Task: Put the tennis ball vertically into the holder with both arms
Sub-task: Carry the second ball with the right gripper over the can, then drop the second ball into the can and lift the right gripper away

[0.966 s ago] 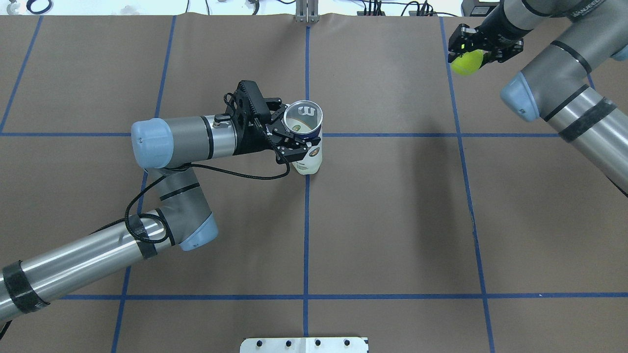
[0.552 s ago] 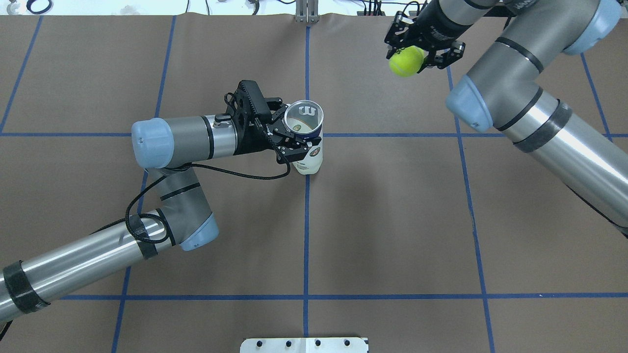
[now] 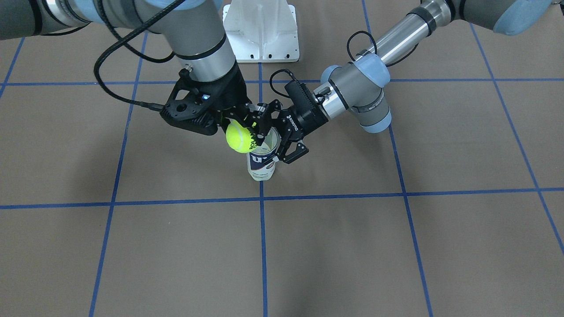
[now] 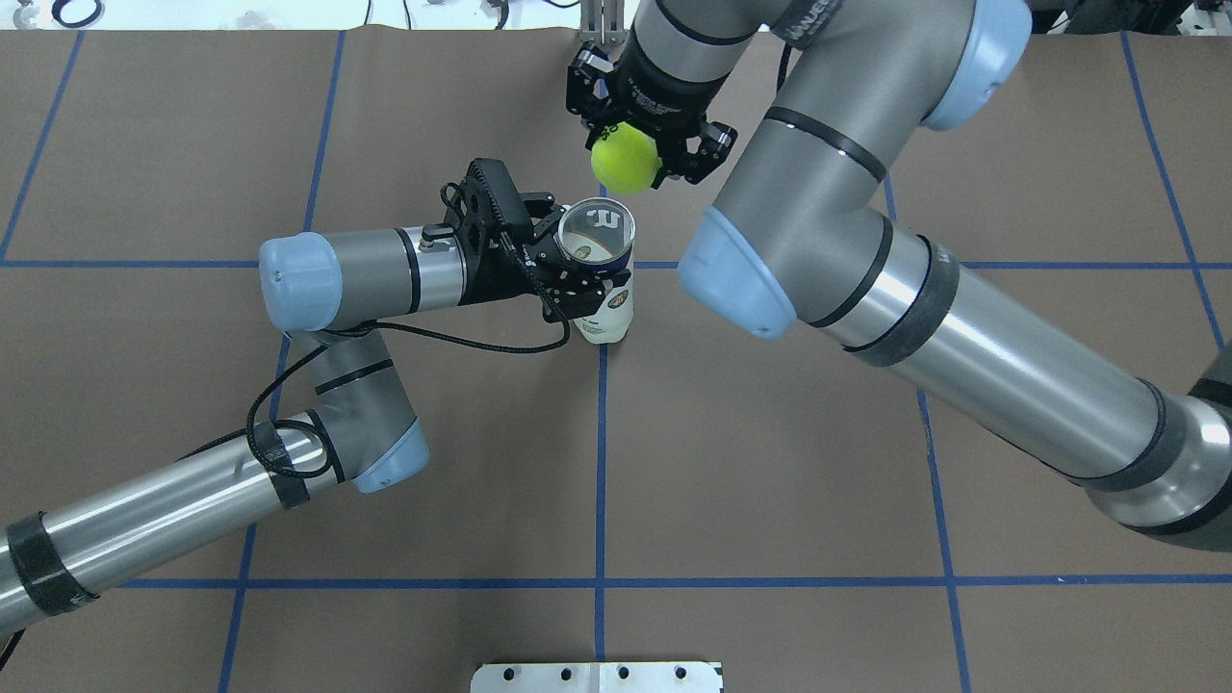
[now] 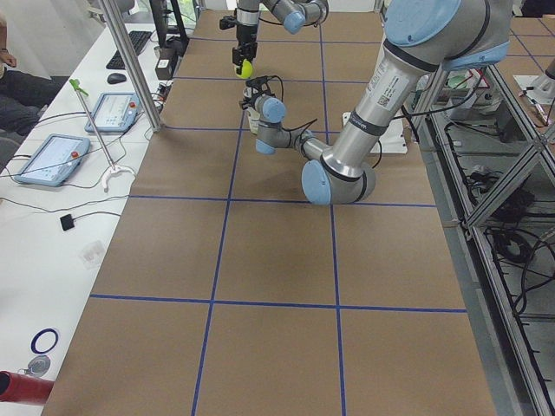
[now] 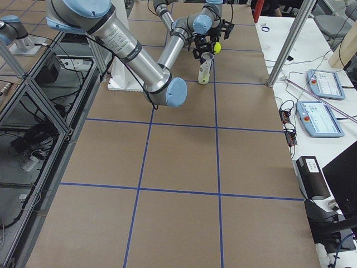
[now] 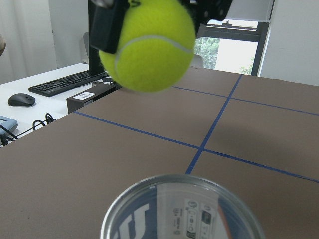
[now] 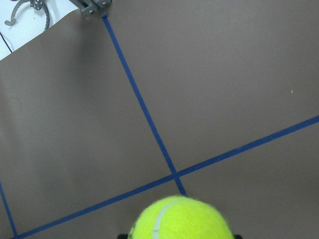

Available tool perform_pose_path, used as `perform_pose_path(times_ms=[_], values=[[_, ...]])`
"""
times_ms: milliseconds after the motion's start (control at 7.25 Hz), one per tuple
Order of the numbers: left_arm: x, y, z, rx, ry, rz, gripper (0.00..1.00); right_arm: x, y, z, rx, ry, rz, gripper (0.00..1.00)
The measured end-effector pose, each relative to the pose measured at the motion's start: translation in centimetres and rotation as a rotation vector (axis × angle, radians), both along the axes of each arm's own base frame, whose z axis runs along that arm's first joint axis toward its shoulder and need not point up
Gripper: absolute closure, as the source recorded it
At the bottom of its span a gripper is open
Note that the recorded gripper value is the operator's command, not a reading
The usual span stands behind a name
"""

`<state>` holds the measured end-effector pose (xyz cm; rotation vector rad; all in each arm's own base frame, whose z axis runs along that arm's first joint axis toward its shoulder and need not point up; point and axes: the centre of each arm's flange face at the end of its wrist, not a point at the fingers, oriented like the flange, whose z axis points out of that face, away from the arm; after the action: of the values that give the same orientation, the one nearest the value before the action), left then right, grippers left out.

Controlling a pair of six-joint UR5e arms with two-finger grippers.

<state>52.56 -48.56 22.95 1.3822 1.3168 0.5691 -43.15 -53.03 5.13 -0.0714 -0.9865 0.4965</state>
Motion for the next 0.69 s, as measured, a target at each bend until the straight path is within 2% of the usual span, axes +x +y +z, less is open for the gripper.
perform_pose_path(times_ms=[276,414,690], values=[[0.0,0.0,0.0,0.0,0.001,0.0,0.16,-2.4,2.2,-0.5,0.0,0.04,0.001,0.22],[0.0,0.0,-0.1,0.0,0.001,0.0,0.16,-2.9,2.6,-0.3,0.005,0.054,0.004,0.01],[0.0,0.0,-0.1,0.0,0.0,0.0,0.16,-3.4,2.9,-0.1,0.019,0.069,0.008,0.01]])
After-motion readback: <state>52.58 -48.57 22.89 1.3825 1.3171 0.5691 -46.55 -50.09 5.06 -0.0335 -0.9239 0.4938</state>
